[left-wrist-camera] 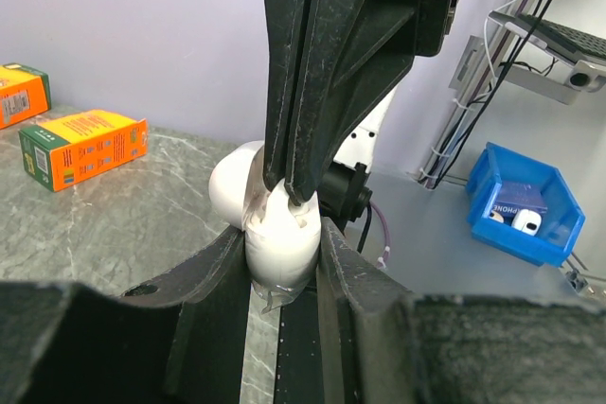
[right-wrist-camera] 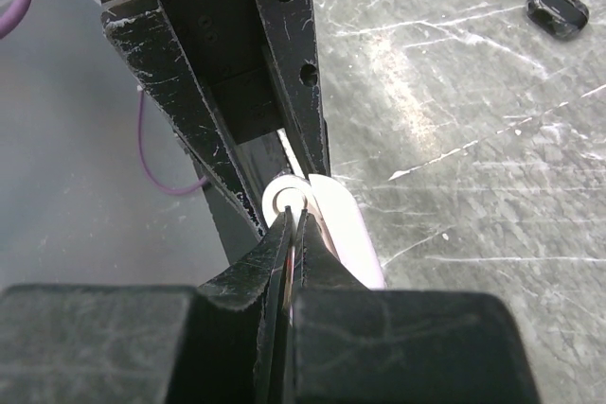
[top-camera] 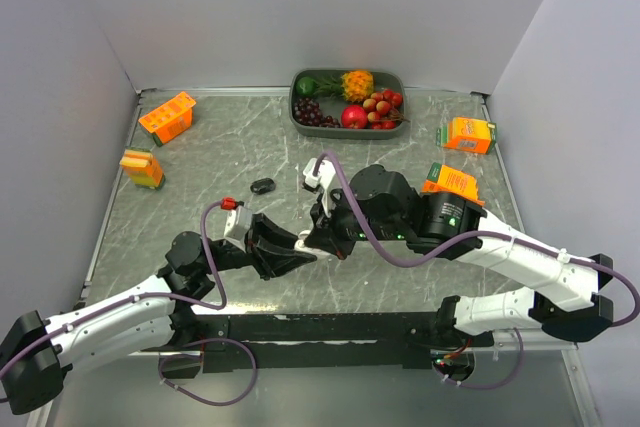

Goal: Insert the wireless bluetooth earbuds into the charging case
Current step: Adjust the earbud with the charging case.

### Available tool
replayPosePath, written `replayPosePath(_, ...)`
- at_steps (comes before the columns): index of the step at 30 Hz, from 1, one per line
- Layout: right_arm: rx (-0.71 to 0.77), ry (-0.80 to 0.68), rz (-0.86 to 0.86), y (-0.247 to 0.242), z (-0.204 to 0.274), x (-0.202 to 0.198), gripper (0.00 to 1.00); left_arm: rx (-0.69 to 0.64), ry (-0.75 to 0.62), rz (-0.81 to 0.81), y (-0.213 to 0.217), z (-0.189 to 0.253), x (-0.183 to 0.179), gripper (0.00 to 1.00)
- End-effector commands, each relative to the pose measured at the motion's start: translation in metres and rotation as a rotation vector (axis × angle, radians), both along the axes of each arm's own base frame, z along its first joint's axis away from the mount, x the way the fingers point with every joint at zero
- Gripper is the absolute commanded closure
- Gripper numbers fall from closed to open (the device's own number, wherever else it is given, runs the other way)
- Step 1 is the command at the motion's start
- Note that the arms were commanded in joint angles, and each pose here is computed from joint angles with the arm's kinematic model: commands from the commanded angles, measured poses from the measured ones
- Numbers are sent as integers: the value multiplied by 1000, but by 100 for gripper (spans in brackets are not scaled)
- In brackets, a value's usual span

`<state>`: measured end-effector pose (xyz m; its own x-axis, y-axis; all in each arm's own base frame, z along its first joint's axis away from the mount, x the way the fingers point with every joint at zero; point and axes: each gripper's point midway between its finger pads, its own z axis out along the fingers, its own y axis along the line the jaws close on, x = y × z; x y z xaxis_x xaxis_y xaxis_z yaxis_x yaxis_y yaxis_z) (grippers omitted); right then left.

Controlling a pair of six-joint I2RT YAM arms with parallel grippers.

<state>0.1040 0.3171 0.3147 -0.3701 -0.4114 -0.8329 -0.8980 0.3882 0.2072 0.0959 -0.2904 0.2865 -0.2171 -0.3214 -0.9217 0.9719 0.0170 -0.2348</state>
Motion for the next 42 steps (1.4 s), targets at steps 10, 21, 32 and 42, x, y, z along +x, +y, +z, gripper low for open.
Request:
replayPosePath(10,25,-3,-6,-6,3,-4,100,-88,-59,42,8,26,2,99)
replayPosePath(21,-22,13,40,-4,-10,-11,100,-123,-78,87,13,36,6,99)
replayPosePath(32,17,-58,-19,-10,13,-1,100,-72,-63,55,5,22,6,99)
replayPosePath(42,50,-82,-37,-12,28,2,100,-46,-43,52,2,12,7,99)
